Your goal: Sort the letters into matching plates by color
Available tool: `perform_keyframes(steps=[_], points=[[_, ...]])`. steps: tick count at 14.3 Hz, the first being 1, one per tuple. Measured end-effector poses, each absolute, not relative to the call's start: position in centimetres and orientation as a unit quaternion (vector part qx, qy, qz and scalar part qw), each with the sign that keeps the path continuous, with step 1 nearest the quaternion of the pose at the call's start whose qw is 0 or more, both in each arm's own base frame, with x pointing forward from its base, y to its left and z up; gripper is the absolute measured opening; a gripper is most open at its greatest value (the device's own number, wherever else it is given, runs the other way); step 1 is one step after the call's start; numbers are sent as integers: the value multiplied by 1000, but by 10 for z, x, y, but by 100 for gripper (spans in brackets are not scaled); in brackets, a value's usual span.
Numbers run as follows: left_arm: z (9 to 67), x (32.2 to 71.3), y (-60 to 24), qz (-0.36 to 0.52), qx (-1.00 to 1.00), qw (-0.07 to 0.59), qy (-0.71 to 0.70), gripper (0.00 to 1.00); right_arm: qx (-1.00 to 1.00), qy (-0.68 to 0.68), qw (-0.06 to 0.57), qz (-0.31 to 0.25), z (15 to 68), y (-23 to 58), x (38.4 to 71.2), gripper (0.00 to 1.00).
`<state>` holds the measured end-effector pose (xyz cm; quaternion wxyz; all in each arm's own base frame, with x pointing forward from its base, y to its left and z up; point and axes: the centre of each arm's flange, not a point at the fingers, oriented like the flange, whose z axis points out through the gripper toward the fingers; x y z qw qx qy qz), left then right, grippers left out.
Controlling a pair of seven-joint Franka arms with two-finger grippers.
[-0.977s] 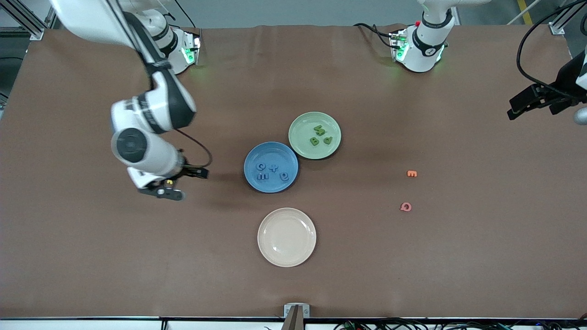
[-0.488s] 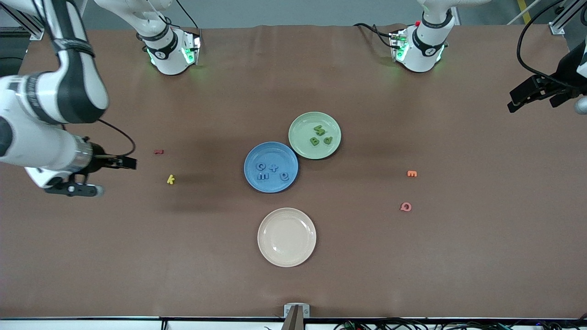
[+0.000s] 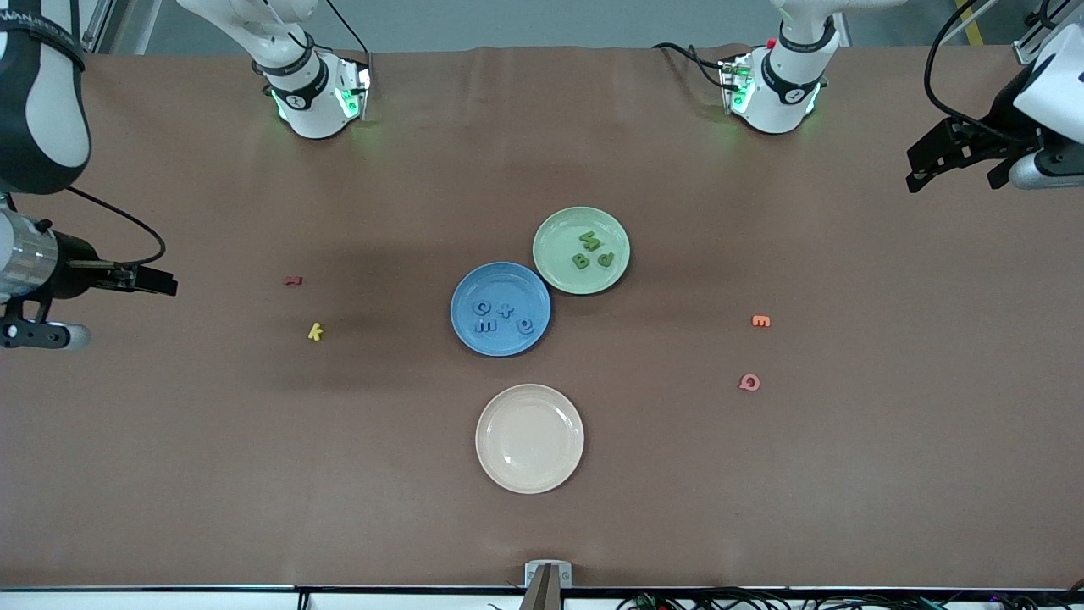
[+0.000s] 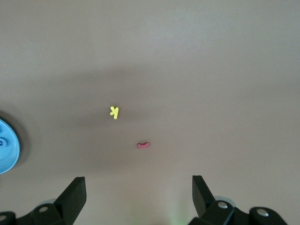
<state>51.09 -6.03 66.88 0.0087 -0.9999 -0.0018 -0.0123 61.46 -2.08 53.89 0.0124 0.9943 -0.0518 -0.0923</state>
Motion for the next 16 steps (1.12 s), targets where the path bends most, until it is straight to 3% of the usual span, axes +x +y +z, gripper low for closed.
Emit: perform_keyframes(steps=[7, 16], points=[[666, 510, -63, -10, -1000, 9, 12, 100, 997, -54, 5, -59, 572, -21, 619, 100], [658, 510, -81, -3, -1000, 11, 29, 100, 995, -48, -1, -91, 566, -13, 604, 100]])
